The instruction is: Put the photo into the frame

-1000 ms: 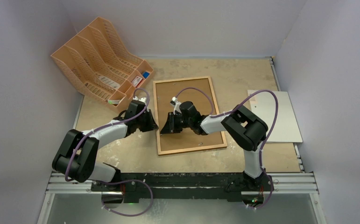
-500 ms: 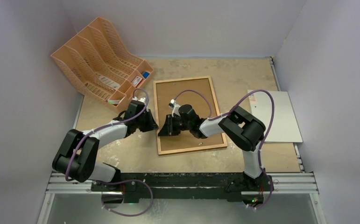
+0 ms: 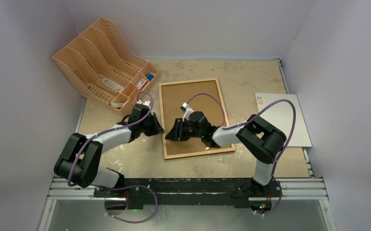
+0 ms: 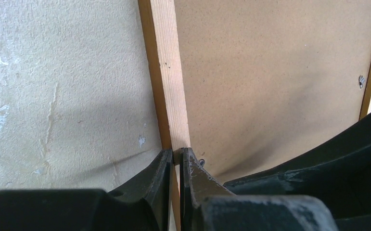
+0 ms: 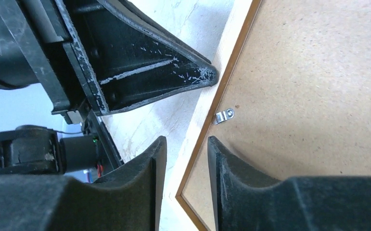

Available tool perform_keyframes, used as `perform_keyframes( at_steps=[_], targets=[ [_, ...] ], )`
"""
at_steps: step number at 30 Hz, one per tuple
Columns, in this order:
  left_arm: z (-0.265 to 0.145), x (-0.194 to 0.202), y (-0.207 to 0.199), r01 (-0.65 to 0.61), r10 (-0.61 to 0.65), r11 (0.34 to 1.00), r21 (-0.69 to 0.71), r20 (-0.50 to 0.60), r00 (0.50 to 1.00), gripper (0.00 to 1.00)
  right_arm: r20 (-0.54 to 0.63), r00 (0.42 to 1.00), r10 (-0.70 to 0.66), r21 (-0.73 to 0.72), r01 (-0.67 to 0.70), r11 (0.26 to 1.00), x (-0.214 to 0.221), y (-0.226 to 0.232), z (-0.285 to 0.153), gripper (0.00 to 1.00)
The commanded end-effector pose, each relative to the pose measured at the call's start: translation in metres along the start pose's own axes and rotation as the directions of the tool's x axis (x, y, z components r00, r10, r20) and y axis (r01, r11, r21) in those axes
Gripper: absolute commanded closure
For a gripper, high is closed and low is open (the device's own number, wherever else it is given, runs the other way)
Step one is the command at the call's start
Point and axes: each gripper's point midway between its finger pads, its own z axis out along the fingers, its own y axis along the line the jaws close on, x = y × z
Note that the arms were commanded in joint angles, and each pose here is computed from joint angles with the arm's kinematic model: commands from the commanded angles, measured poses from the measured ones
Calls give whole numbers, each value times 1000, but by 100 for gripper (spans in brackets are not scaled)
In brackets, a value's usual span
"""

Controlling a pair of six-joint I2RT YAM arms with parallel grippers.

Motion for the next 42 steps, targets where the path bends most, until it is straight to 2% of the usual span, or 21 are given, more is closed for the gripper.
perform_keyframes(
  at_steps=[1, 12, 31, 42],
  targets=[
    [5, 33, 19, 11, -17, 998, -58, -102, 995, 92, 74, 996, 52, 55, -56, 997, -8, -8, -5, 59],
    [6, 37, 20, 11, -18, 998, -57, -115, 993, 100, 53, 996, 69, 67, -73, 995, -3, -18, 11, 57],
    [7, 39, 21, 9, -16, 998, -58, -127, 992, 100, 60, 994, 88, 73, -92, 993, 7, -30, 20, 57],
    [8, 41, 23, 6, -14, 998, -63, -136, 991, 100, 104, 990, 100, 144, -115, 983, 9, -48, 25, 59]
  ],
)
